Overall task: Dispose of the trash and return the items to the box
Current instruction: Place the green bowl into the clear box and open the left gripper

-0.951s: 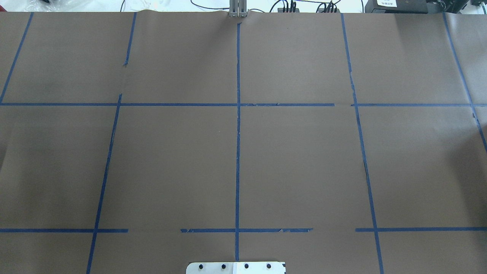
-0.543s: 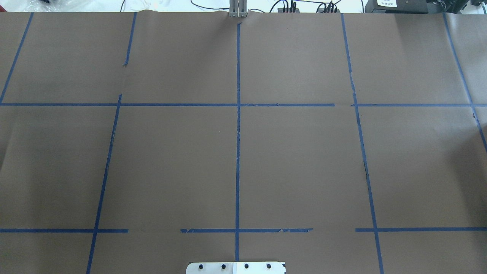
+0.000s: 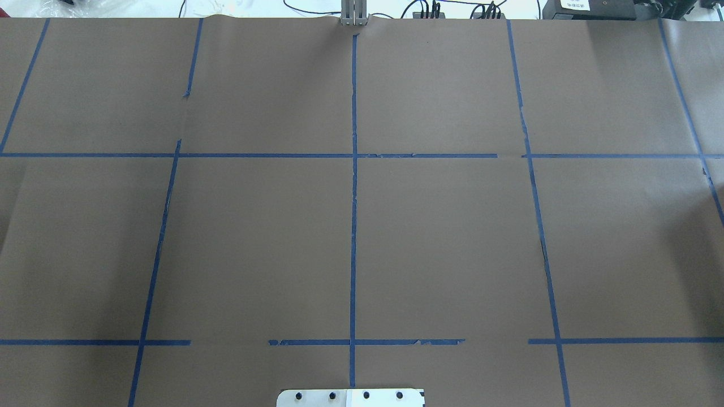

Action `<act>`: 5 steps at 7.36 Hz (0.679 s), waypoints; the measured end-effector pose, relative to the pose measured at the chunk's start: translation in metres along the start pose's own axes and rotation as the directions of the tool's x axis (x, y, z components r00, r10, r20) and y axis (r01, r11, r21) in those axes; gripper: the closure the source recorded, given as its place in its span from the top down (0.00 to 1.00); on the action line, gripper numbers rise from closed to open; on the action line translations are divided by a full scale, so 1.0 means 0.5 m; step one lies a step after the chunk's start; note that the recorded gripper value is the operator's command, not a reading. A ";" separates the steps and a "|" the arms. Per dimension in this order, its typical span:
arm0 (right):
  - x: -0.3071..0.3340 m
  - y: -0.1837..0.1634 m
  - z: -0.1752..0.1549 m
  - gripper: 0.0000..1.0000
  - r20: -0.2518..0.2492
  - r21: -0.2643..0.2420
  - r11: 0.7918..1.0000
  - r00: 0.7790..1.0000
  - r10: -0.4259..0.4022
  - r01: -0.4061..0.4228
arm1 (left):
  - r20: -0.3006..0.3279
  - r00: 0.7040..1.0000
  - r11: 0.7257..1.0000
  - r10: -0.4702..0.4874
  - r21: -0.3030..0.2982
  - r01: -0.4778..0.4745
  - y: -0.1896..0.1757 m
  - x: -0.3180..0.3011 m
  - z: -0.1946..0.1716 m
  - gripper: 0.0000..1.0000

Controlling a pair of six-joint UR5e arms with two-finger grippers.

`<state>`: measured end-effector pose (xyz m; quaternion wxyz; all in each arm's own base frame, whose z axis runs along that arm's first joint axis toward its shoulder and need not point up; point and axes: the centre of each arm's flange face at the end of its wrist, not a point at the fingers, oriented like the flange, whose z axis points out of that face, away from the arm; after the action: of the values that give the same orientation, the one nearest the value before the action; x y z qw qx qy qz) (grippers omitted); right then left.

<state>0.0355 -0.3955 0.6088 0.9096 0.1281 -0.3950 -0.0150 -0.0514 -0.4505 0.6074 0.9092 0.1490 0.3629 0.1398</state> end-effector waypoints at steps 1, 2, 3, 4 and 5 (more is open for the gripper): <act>-0.014 0.005 0.024 1.00 -0.007 -0.034 0.999 1.000 -0.013 0.013 | -0.026 0.993 0.989 -0.119 -0.091 0.116 0.006 0.001 0.002 1.00; -0.023 0.007 0.044 1.00 -0.030 -0.063 0.997 0.999 -0.041 0.039 | -0.030 0.984 0.976 -0.174 -0.139 0.168 0.017 0.006 -0.007 1.00; -0.020 0.010 0.052 1.00 -0.049 -0.081 0.994 0.996 -0.081 0.076 | -0.028 0.983 0.972 -0.184 -0.152 0.177 0.027 0.013 -0.020 1.00; -0.007 0.015 0.051 1.00 -0.061 -0.101 0.989 0.992 -0.113 0.106 | -0.026 0.984 0.973 -0.178 -0.153 0.172 0.028 0.019 -0.031 1.00; 0.009 0.024 0.049 1.00 -0.068 -0.123 0.986 0.990 -0.126 0.117 | -0.025 0.983 0.972 -0.181 -0.159 0.174 0.030 0.019 -0.030 1.00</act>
<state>0.0200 -0.3899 0.6312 0.9272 0.0982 -0.3505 -0.0891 -0.0577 -0.4309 0.5966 0.9195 0.0416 0.3807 0.0888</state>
